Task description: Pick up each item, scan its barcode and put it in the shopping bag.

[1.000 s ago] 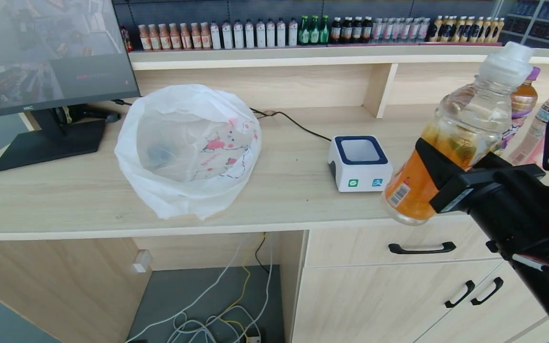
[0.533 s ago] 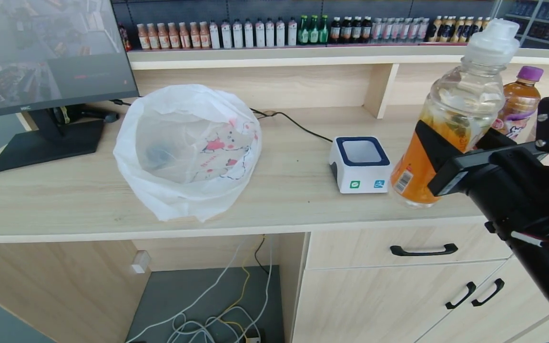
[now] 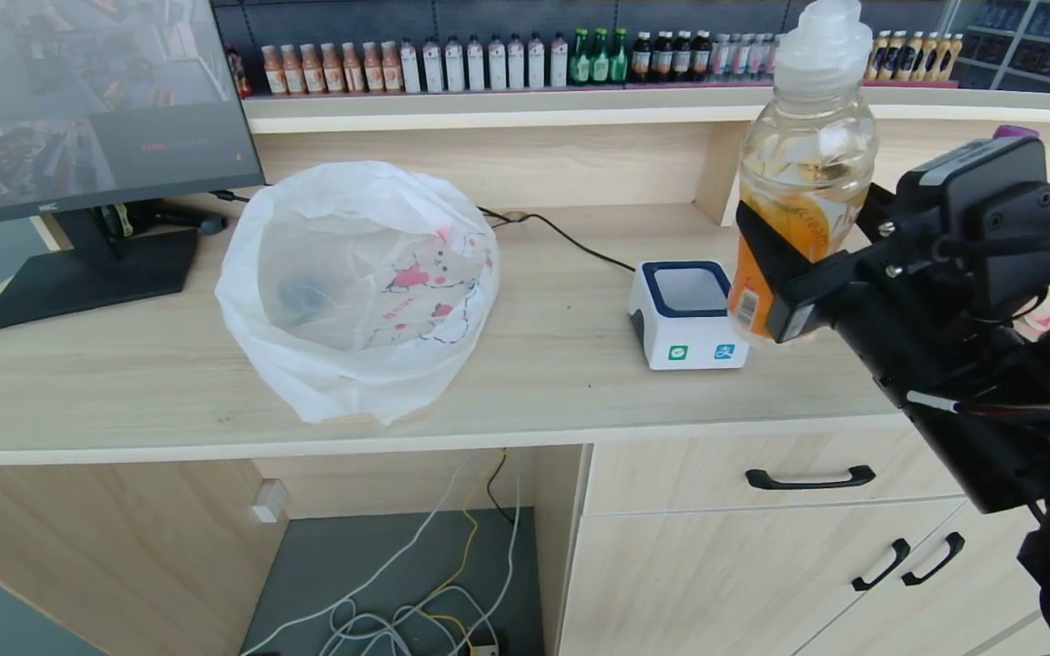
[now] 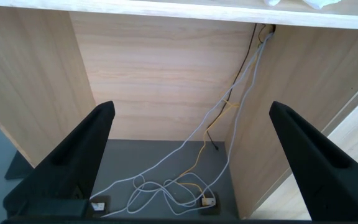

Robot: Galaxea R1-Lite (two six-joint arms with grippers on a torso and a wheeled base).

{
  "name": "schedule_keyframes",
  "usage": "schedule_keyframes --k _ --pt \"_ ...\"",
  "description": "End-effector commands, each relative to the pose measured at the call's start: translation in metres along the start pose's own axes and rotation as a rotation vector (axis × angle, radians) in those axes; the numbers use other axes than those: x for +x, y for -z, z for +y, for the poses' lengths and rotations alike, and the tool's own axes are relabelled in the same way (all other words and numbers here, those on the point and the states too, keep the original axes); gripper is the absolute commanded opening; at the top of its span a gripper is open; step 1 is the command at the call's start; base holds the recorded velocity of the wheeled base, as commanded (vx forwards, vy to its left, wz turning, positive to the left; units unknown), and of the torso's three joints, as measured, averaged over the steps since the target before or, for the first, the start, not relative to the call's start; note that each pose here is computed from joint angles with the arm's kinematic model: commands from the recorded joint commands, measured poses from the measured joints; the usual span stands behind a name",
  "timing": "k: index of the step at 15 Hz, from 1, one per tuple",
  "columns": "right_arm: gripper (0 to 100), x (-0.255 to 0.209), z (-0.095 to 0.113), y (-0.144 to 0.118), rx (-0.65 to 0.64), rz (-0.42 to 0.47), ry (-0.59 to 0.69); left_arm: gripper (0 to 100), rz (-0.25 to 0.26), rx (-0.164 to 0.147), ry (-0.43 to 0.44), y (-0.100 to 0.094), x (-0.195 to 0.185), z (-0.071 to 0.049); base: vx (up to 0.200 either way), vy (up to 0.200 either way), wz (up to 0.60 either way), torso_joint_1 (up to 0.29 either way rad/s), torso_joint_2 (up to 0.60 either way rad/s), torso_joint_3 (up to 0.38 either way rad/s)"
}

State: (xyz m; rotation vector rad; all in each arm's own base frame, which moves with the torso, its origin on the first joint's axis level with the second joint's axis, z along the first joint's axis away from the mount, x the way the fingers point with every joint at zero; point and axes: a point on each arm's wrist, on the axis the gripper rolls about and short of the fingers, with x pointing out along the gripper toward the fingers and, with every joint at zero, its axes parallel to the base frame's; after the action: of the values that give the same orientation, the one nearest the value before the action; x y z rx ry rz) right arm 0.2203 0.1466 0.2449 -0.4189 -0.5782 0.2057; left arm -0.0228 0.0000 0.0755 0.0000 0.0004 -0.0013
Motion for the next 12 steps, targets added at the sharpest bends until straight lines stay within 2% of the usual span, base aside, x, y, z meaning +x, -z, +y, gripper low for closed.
schedule_keyframes --k 1,3,7,12 --pt "0 0.009 0.004 0.001 -0.039 -0.034 -0.025 100 0.0 0.0 0.0 0.0 0.0 0.0 0.0 0.0 0.0 0.0 0.0 0.0" --pt "0 0.017 0.004 -0.003 -0.095 -0.093 -0.047 100 0.0 0.0 0.0 0.0 0.0 0.0 0.0 0.0 0.0 0.0 0.0 0.0" --pt "0 0.022 0.005 -0.004 -0.138 -0.157 -0.114 100 0.0 0.0 0.0 0.0 0.0 0.0 0.0 0.0 0.0 0.0 0.0 0.0" --pt "0 0.06 -0.027 0.0 -0.237 -0.236 -0.245 100 0.0 0.0 0.0 0.0 0.0 0.0 0.0 0.0 0.0 0.0 0.0 0.0"
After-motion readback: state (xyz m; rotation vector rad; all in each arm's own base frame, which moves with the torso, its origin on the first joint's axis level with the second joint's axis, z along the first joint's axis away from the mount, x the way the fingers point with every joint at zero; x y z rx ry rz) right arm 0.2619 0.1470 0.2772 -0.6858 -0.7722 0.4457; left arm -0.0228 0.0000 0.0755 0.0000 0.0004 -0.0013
